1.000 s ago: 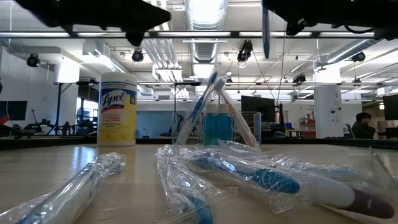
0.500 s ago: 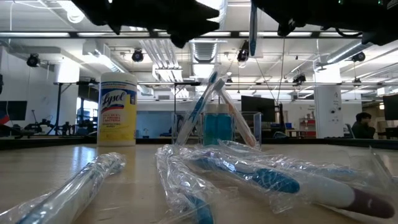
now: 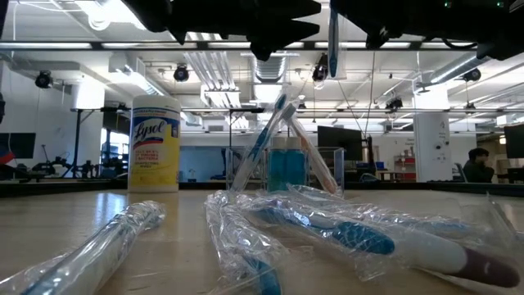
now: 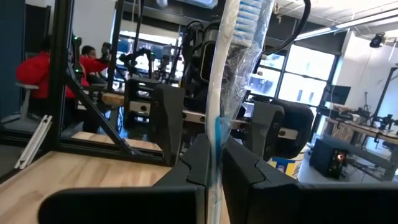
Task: Pick & Place toothbrushing station
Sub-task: Put the blue toothbrush into the left section of the transparent organizer
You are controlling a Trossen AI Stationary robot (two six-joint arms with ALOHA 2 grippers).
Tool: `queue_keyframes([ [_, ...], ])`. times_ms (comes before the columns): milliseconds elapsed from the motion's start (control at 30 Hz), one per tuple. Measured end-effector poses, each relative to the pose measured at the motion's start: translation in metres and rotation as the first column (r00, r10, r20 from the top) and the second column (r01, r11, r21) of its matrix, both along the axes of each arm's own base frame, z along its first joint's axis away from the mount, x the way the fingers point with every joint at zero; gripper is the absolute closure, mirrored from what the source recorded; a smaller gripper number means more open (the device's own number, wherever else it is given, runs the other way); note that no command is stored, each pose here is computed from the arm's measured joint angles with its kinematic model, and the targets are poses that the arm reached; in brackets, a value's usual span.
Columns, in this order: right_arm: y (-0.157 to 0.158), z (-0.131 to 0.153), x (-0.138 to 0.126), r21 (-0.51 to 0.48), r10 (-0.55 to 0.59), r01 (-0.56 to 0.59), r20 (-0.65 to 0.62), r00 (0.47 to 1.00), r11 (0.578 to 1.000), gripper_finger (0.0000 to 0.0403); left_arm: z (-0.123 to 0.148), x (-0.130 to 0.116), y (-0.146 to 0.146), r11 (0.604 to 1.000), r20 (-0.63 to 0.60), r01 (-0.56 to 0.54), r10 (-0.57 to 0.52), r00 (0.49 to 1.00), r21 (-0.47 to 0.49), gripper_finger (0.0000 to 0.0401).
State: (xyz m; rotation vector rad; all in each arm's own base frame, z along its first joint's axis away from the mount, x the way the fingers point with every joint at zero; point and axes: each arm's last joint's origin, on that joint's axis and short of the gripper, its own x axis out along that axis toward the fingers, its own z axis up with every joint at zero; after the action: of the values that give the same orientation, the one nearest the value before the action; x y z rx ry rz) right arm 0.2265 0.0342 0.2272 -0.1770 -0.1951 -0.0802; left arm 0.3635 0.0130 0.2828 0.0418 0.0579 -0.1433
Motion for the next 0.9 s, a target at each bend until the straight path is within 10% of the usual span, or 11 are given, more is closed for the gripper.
queue_keyframes([
  [900, -0.003, 0.003, 0.0, 0.045, -0.029, 0.027, 0.032, 0.999, 0.999, 0.0387, -0.002, 0.028, -0.003, 0.999, -0.01, 0.015, -0.016, 1.0, -0.042, 0.0142],
])
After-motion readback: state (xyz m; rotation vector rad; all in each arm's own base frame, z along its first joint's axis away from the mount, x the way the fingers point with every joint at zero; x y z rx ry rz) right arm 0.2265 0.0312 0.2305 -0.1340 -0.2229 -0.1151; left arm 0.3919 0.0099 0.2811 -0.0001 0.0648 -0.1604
